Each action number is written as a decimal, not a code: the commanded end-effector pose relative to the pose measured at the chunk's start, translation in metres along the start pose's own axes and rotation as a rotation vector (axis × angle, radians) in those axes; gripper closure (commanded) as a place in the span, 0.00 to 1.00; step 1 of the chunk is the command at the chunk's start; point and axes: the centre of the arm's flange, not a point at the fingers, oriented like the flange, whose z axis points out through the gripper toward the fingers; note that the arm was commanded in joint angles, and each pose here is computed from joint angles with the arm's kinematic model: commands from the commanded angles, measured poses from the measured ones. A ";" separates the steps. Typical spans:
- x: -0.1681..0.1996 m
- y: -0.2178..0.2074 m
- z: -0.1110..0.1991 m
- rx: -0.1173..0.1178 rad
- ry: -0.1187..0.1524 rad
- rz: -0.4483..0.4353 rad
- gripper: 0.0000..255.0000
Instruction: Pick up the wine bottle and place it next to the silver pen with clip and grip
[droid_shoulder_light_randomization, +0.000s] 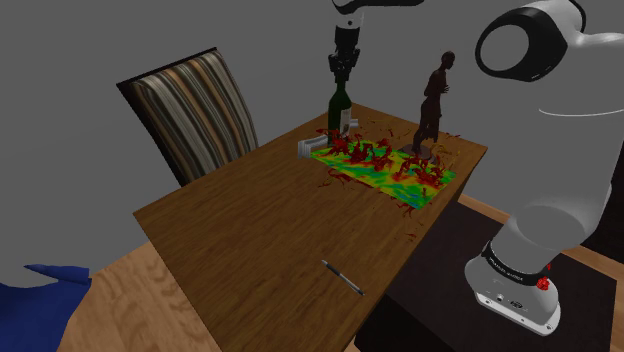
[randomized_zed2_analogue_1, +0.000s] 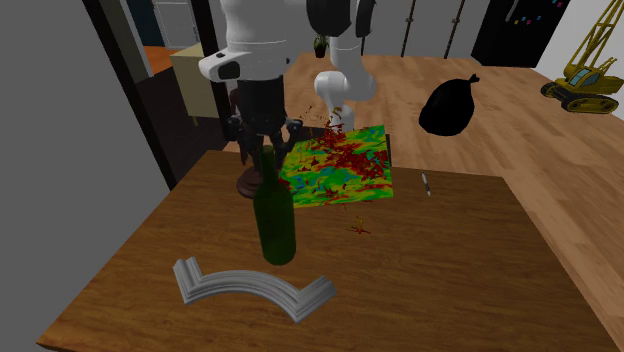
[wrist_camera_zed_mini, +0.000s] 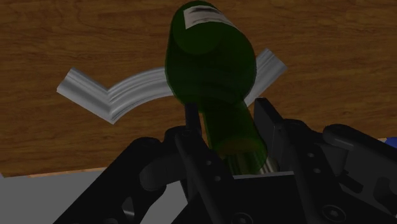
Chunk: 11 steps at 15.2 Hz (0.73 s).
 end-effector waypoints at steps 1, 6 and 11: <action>0.001 0.000 -0.010 0.000 0.000 0.000 1.00; 0.003 0.000 -0.036 0.000 0.000 0.000 1.00; 0.005 0.000 -0.063 0.000 0.000 0.000 1.00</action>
